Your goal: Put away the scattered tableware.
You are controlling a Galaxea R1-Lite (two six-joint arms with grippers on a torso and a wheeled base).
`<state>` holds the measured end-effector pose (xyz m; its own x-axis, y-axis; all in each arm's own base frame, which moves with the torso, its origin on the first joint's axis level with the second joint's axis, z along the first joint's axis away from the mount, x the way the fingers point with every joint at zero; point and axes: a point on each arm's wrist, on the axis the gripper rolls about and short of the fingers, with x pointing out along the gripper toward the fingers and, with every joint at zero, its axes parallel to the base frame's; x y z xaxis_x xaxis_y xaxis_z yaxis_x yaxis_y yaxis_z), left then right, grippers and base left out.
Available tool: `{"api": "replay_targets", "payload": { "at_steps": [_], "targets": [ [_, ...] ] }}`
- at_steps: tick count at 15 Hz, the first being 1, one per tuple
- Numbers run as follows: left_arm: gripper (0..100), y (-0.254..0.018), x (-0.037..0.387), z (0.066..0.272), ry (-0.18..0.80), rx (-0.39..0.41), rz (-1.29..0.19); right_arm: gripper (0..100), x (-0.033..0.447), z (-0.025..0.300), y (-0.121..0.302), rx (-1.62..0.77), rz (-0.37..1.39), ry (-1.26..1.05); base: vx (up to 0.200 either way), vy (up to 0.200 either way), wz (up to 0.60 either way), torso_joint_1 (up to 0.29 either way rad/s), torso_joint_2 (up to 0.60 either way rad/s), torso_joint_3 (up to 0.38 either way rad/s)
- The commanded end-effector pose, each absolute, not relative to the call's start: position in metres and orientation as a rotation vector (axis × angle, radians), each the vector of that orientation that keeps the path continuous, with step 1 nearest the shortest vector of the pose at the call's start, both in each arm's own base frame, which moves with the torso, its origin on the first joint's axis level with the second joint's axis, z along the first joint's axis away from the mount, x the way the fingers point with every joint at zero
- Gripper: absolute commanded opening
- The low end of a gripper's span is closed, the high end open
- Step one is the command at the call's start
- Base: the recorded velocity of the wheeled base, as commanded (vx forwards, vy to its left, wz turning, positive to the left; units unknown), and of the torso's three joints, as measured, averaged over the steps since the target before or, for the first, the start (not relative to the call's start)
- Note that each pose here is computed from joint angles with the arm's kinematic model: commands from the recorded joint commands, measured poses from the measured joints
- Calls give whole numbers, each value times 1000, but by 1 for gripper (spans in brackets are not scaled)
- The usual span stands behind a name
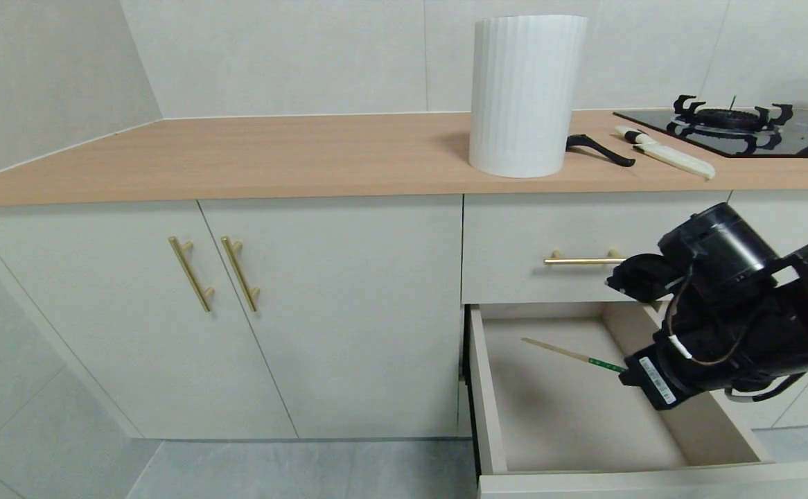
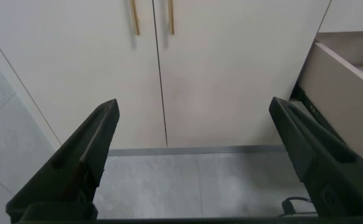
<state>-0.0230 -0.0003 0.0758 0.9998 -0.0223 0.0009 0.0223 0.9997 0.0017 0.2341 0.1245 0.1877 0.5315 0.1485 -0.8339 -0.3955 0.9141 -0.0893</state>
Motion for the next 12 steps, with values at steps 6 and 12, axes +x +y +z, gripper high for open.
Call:
{"api": "replay_targets", "payload": {
  "at_steps": [6, 12],
  "targets": [
    [100, 0, -23, 76, 0, 2, -23, 0, 314, 80, 149, -258, 212, 1040, 0, 0, 0, 0, 0, 0],
    [100, 0, -23, 76, 0, 2, -23, 0, 342, 32, 162, -217, 132, 950, 0, 0, 0, 0, 0, 0]
  ]
}}
